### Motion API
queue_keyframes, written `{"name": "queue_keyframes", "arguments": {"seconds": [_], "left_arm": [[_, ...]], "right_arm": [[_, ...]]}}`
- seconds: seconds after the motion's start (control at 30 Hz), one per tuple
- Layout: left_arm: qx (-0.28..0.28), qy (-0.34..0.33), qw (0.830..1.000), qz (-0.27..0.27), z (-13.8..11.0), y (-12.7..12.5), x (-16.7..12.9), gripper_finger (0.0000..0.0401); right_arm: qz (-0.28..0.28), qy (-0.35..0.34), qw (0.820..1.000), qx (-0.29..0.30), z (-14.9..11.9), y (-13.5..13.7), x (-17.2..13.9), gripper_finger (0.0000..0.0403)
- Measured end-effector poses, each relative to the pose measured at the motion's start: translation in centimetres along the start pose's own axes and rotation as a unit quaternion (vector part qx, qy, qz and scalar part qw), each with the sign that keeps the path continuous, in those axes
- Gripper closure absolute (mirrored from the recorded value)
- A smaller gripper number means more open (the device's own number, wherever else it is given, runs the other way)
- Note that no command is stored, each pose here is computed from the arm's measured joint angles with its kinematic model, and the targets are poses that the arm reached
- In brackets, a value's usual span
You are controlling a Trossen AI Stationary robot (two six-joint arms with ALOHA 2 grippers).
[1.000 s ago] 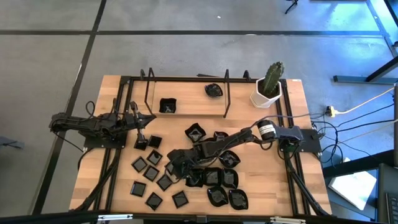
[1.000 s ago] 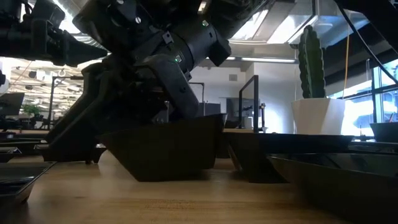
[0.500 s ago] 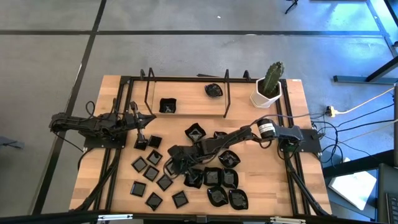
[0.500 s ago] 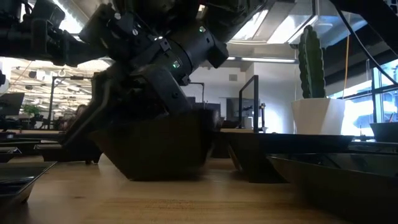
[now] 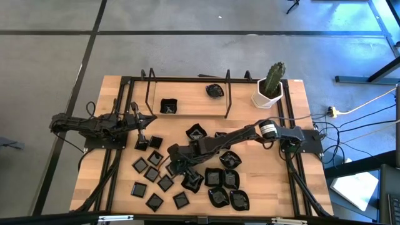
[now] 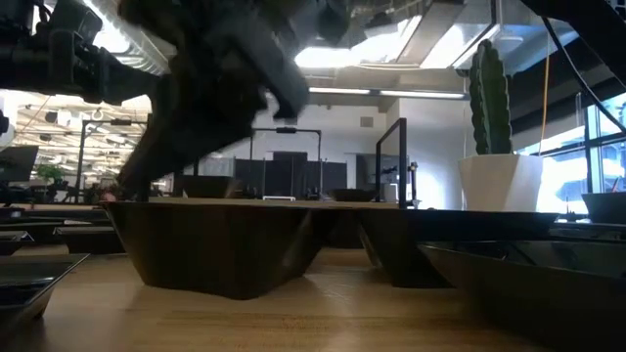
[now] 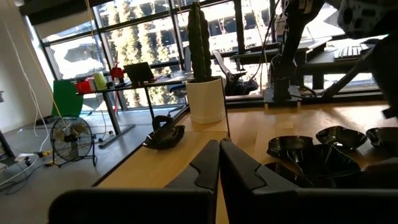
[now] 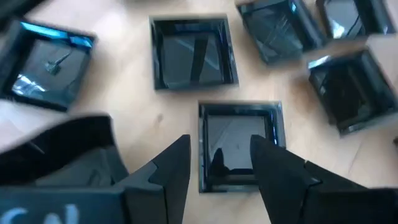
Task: Pick & Place Mini shaped plates
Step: Put the square plate on the shelf
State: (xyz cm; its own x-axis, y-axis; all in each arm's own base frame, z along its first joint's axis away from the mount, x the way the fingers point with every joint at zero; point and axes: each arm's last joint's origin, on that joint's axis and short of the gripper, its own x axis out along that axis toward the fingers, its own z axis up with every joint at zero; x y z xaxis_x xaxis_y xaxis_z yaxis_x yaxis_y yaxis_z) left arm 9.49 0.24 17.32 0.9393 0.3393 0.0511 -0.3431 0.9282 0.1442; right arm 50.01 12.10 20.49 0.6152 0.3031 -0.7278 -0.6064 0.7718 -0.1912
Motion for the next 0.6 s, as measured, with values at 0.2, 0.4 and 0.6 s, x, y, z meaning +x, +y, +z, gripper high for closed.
{"name": "queue_keyframes", "arguments": {"seconds": [0.2, 0.4, 0.6], "left_arm": [[0.000, 0.000, 1.000, 0.000, 0.0, 0.0, 0.0, 0.0396], [-0.001, 0.000, 1.000, 0.000, 0.0, 0.0, 0.0, 0.0394], [0.000, 0.000, 1.000, 0.000, 0.0, 0.0, 0.0, 0.0395]], "right_arm": [[-0.003, 0.019, 1.000, -0.001, 0.9, 0.0, 0.8, 0.0237], [0.013, 0.020, 0.999, 0.023, 0.5, -3.5, 1.9, 0.0237], [0.044, 0.022, 0.997, 0.051, -1.3, -6.1, 1.2, 0.0237]]}}
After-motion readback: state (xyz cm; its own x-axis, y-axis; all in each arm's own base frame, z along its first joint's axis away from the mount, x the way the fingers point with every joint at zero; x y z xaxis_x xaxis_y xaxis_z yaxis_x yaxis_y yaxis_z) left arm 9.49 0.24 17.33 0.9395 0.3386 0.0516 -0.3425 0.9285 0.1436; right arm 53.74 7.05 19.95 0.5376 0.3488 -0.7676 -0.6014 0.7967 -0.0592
